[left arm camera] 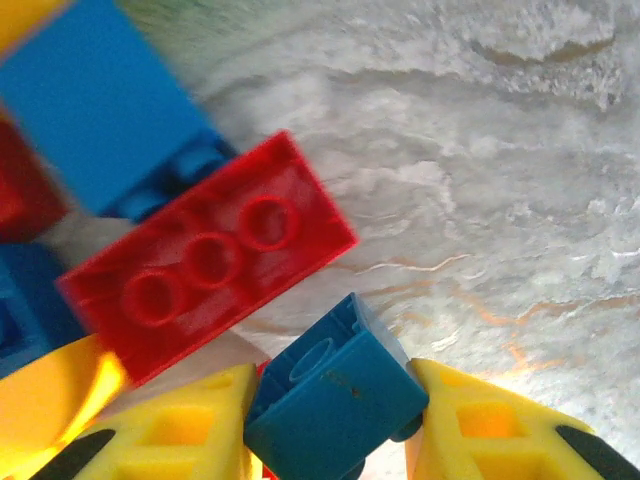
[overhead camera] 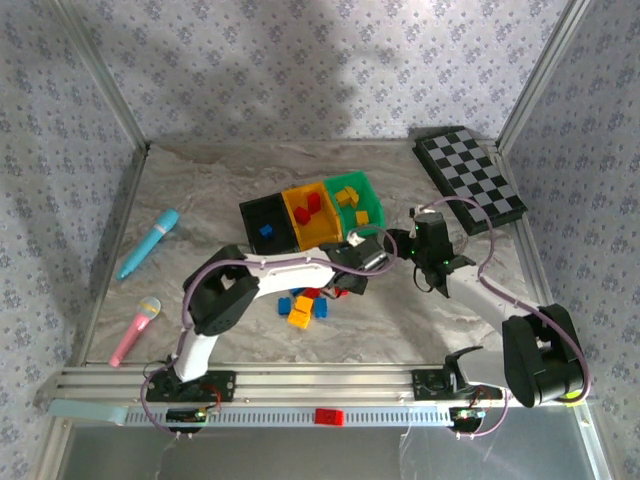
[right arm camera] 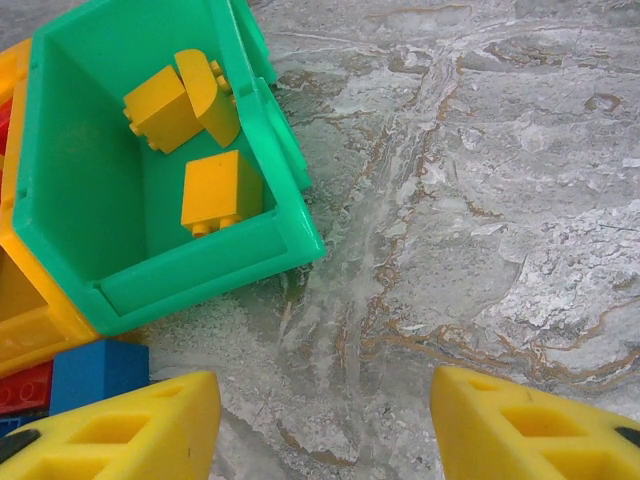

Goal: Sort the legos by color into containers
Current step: Pick up the lego from the center of the table, then place the lego in the container.

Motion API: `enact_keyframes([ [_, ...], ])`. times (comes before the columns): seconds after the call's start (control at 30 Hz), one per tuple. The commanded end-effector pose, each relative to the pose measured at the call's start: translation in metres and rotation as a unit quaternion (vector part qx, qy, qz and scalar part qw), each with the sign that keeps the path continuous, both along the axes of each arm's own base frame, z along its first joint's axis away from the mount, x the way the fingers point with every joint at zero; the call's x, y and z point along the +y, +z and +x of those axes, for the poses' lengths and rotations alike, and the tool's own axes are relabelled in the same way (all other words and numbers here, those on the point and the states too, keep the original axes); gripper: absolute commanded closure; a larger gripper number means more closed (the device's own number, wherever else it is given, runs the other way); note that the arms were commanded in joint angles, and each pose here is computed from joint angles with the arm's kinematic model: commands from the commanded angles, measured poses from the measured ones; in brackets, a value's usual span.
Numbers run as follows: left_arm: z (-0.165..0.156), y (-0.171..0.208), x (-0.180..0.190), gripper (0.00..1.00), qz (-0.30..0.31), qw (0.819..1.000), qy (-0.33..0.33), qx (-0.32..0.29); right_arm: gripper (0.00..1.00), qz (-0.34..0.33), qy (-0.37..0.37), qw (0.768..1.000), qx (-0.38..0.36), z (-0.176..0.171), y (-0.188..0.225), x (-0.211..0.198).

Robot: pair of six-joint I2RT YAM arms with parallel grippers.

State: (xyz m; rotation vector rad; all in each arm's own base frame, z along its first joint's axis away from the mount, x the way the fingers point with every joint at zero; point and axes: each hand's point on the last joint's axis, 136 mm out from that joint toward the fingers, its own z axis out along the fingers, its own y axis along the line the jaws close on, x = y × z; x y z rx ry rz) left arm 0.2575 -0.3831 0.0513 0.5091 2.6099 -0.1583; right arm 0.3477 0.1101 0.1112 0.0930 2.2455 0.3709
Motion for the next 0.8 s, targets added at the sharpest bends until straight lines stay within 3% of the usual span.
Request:
enact_keyframes([
  [0.0, 0.019, 0.056, 0.011, 0.69, -0.042, 0.995, 0.035, -0.08, 0.4, 0.005, -0.004, 1.0, 0.002, 0.001, 0.0, -0.001],
  [0.17, 0.032, 0.089, 0.062, 0.69, -0.027, 0.987, 0.092, -0.131, 0.4, 0.005, -0.003, 1.0, -0.001, 0.0, 0.0, 0.0],
  [0.47, 0.066, 0.098, 0.17, 0.71, 0.02, 0.969, 0.208, -0.128, 0.4, 0.011, -0.003, 1.0, -0.002, 0.0, 0.002, 0.0],
  [0.67, 0.085, 0.093, 0.206, 0.7, 0.024, 0.965, 0.237, -0.111, 0.4, 0.011, 0.001, 1.0, -0.005, -0.001, 0.003, 0.003],
  [0.73, 0.091, 0.091, 0.212, 0.61, 0.031, 0.964, 0.241, -0.107, 0.39, 0.021, 0.016, 1.0, -0.01, -0.001, 0.005, 0.009],
  [0.77, 0.094, 0.09, 0.216, 0.47, 0.038, 0.963, 0.246, -0.102, 0.39, 0.026, 0.023, 0.999, -0.012, 0.0, 0.006, 0.013],
])
